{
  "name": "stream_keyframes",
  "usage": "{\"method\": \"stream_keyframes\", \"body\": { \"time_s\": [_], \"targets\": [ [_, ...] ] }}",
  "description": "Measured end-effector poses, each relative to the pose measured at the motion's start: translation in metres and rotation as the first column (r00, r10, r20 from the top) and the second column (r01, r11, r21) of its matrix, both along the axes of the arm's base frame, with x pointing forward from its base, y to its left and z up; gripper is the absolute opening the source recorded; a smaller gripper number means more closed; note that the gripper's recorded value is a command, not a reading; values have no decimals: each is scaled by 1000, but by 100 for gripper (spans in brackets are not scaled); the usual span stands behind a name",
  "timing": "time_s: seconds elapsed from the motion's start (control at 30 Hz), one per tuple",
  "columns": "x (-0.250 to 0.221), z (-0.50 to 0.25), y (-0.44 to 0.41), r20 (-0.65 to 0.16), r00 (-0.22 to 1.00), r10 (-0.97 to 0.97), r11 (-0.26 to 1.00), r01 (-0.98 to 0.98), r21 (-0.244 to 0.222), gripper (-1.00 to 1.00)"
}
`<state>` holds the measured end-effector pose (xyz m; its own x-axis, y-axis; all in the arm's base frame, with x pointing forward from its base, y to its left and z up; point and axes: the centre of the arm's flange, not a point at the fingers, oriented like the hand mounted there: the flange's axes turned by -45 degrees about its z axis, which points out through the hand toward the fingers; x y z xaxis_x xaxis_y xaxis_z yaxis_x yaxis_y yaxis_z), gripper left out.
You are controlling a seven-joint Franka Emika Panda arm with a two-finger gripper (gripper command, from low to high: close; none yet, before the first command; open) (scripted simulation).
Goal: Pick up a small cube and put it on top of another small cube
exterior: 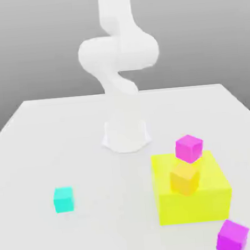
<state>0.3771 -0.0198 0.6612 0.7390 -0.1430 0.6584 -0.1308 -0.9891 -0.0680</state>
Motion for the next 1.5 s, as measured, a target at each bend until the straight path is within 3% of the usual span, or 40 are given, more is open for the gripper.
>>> {"method": "stream_keyframes", "body": {
  "time_s": [0.17,0.33,0.47,0.63,0.87,0.9,1.13,1.37,1.5],
  "targets": [
    [43,-124,-55,-183,943,-277,947,300,116,0],
    [41,-249,-108,-366,778,-510,788,593,163,0],
    [8,-350,-144,-510,562,-651,580,802,144,0],
    [-59,-454,-165,-643,244,-726,271,961,58,0],
    [-71,-524,-165,-661,187,-727,218,975,36,0],
    [-72,-531,-165,-661,187,-727,218,975,36,-100],
    [-72,-532,-165,-660,188,-728,218,975,37,-100],
    [-72,-477,-165,-660,188,-727,218,975,37,-100],
    [-26,-439,-108,-662,307,-683,369,928,50,-100]
  ]
}}
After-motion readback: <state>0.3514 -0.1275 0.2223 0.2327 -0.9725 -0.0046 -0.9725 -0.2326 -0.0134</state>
